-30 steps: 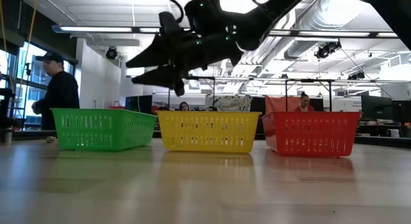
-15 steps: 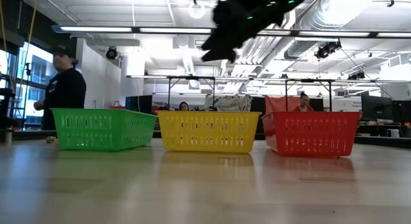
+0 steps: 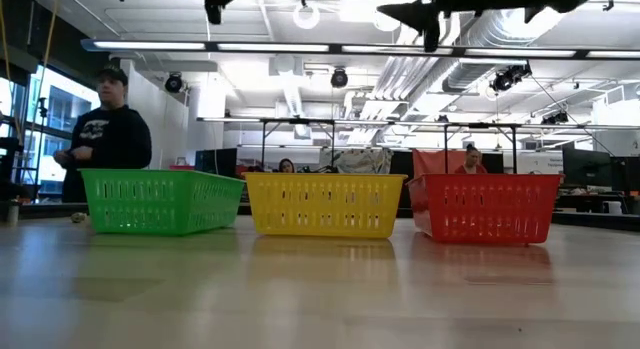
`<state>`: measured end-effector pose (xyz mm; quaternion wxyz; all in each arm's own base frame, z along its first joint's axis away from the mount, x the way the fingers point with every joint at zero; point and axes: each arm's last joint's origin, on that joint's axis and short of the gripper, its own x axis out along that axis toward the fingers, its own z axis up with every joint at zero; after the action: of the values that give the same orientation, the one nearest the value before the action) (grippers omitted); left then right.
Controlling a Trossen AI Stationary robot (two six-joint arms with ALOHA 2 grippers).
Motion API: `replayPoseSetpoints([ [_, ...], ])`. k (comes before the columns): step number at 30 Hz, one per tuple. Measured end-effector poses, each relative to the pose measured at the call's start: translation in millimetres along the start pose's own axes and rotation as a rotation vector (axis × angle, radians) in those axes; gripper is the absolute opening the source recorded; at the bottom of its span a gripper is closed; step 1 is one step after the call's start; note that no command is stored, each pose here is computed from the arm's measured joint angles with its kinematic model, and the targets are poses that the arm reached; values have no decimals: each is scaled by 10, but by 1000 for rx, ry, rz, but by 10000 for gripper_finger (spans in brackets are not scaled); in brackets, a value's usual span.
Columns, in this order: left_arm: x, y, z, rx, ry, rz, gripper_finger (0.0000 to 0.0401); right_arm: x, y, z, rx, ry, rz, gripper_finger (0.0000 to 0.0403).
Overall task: Sort Halloween decoration
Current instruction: Put the green skeleton toy into the green basket
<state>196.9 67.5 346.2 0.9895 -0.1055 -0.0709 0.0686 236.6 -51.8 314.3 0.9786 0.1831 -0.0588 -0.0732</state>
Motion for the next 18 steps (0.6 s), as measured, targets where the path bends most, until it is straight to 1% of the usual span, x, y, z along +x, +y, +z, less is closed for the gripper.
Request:
replayPoseSetpoints([
  [2,0,7,-27,15,28,7,190,-5,47,13,-26,-30,-9,209],
  [8,-1,10,-40,53,41,9,190,45,125,37,-124,-19,8,209],
  [14,-1,9,-40,55,41,8,190,45,113,35,-124,-14,1,209],
  [18,-1,10,-39,1,39,13,190,46,101,5,-117,19,-9,209],
])
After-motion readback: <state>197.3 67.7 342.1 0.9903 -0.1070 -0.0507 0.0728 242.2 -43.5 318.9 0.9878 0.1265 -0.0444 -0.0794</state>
